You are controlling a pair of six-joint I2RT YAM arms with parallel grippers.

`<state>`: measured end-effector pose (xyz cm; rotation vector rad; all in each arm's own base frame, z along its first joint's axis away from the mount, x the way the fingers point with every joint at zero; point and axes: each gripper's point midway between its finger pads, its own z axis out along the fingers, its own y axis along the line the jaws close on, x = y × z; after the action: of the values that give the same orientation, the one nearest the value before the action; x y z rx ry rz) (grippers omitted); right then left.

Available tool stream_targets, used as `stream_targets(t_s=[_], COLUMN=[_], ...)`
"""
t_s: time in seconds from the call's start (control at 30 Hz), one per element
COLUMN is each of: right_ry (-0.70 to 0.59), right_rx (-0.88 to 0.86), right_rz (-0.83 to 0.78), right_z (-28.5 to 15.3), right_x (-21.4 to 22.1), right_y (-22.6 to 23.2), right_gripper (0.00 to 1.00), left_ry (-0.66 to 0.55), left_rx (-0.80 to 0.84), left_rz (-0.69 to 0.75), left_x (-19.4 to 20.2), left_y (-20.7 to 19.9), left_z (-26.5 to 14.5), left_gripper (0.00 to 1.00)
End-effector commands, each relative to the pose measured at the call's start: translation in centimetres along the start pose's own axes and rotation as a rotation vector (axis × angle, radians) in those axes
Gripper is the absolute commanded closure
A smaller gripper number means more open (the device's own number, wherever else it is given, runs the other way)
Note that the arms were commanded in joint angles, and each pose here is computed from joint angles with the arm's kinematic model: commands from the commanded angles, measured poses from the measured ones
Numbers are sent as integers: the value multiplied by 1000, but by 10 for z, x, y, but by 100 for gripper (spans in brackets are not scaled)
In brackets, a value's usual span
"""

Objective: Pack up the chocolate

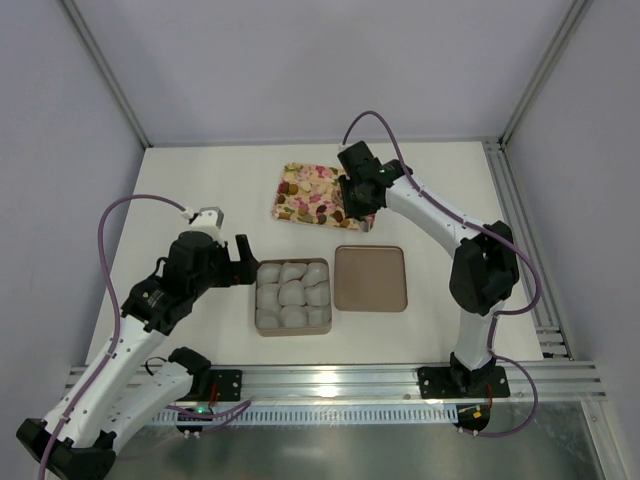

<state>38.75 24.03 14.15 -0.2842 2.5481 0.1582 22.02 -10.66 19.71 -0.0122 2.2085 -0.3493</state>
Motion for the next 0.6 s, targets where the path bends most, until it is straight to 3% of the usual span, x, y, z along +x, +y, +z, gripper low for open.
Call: stream_targets(t_s=[0.0,0.33,0.57], right_ry=[-111,-129,-88], right_rx=[-51,-164,-266], right_rz=[15,8,-38], right_z=[-42,-89,-119], right_x=[-29,-17,25], right_y=[7,17,42], right_gripper=[68,70,71], left_ry=[-31,-39,-42], left_rx=[-7,-12,-21], left_rz=[-12,-15,-16], left_x=[-6,-7,-7], left_y=[2,3,4], left_z=[-3,-4,-4], left_gripper=[0,0,0])
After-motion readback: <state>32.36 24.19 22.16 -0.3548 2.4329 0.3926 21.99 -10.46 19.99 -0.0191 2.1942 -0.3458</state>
